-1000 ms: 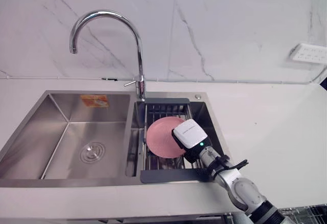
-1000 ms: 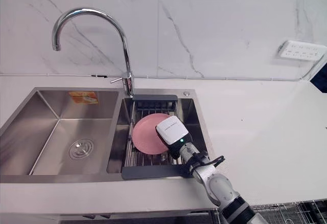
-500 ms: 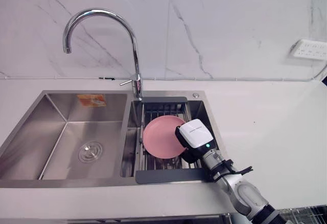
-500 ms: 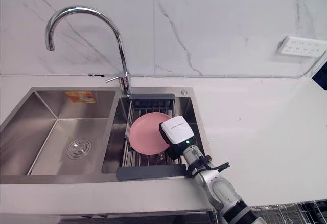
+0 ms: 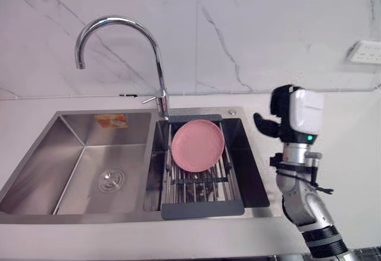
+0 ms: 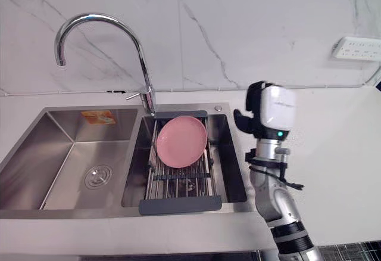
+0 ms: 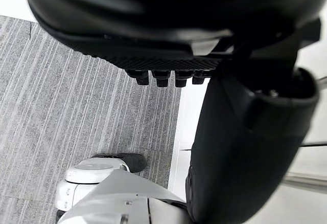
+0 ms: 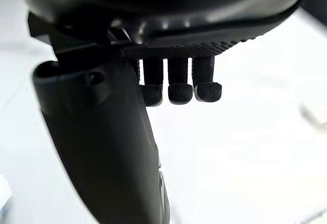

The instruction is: Walk over to the sink, pick up the cup, carry it to the dishwasher, place the cup inside the dishwasher, then close the dishwasher door

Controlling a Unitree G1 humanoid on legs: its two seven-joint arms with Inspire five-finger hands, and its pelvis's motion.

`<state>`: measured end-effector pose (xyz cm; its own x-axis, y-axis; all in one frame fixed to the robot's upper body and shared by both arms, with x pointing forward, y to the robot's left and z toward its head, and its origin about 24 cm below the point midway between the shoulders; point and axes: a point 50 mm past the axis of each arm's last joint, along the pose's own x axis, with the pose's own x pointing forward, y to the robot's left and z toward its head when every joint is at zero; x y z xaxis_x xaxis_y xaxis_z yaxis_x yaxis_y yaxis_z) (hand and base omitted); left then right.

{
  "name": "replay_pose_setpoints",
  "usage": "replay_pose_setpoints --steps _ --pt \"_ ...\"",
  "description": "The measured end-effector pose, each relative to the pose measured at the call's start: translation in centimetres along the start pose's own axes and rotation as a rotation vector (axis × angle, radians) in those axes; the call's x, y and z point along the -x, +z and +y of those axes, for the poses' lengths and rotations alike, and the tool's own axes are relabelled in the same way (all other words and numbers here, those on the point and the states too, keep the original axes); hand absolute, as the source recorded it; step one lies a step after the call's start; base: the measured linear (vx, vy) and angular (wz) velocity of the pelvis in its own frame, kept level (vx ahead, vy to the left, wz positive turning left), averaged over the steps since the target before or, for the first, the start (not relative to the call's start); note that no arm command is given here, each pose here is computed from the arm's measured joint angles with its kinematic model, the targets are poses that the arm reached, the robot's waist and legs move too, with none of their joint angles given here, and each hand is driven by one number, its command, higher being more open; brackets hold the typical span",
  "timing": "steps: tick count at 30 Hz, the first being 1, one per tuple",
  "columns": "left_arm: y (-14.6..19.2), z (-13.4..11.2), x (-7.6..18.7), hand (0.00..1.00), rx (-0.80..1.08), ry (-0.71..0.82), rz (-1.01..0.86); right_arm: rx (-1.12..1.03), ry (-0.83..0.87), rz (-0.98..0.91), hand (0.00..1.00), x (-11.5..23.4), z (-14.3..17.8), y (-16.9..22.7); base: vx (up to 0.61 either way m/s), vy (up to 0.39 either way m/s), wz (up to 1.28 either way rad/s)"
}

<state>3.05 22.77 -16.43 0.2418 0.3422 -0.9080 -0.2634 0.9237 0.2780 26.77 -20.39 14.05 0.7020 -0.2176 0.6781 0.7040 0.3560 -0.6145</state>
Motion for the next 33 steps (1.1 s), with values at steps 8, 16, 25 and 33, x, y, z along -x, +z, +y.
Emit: replay_pose_setpoints --steps 8,16,25,33 --pt "-0.3 0.0 0.1 1.0 0.025 0.002 0.009 -0.198 0.122 0.155 1.0 0.4 0.9 -0.6 0.0 0.0 0.0" --pt "-0.1 0.2 0.0 1.0 0.039 0.008 0.006 -0.291 0.516 -0.008 1.0 1.7 2.2 0.8 0.0 0.0 0.0" --pt "0.0 1.0 -0.1 1.0 0.05 0.027 0.011 -0.208 0.843 -0.562 1.0 3.0 1.3 7.4 0.0 0.0 0.0" --pt "0.2 1.1 -0.3 1.0 0.055 0.029 0.012 0.044 0.957 -0.728 1.0 4.1 2.2 8.4 0.0 0.0 0.0"
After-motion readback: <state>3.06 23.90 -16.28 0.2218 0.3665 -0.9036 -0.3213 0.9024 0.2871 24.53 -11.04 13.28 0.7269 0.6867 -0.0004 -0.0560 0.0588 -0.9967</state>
